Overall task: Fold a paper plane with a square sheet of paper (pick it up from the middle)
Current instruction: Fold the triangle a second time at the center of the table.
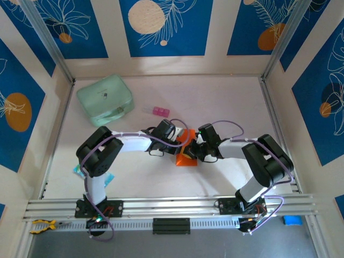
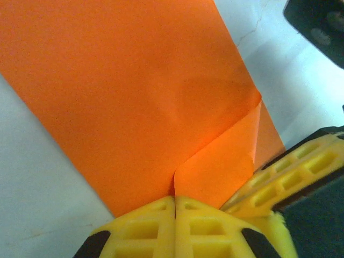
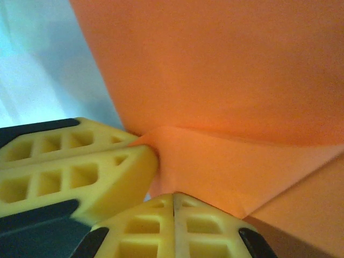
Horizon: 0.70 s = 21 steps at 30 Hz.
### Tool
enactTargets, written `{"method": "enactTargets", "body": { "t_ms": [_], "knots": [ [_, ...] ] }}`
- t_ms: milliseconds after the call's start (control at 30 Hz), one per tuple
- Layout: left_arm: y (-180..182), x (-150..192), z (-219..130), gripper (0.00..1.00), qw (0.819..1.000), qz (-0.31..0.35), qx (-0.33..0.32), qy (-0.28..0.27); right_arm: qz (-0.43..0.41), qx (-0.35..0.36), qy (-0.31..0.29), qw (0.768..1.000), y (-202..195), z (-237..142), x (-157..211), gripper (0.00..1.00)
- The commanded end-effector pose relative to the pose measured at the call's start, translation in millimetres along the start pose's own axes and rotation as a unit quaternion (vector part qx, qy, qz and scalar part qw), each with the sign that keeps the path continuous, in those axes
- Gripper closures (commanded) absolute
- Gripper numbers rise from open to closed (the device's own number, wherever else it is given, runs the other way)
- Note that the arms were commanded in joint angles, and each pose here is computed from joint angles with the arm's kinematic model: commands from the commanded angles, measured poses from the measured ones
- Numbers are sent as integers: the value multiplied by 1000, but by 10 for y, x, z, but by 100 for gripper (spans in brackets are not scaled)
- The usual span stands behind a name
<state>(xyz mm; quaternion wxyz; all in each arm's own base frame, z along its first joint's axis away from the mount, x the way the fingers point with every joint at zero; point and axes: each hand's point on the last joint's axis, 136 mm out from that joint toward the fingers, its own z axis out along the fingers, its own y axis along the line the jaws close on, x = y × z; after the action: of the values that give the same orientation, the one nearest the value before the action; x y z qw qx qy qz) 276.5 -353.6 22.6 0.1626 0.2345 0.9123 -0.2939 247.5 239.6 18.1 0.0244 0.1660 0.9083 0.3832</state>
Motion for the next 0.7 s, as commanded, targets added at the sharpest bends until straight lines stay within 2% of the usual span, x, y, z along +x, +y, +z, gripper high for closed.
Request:
{"method": "enactTargets", "body": {
  "t_ms": [0, 167, 467, 667],
  "knots": [
    [176, 250, 38, 97, 999, -2, -32, 44, 26, 23, 11, 999, -179, 20, 63, 100],
    [187, 260, 42, 97, 998, -2, -34, 47, 36, 31, 3, 999, -254, -7, 65, 100],
    [192, 264, 53, 97, 998, -1, -33, 50, -3, -2, -29, 1000, 108, -218, -142, 100],
    [192, 278, 66, 97, 998, -1, -32, 52, 29, 33, -30, 999, -146, -117, -185, 100]
  ]
}}
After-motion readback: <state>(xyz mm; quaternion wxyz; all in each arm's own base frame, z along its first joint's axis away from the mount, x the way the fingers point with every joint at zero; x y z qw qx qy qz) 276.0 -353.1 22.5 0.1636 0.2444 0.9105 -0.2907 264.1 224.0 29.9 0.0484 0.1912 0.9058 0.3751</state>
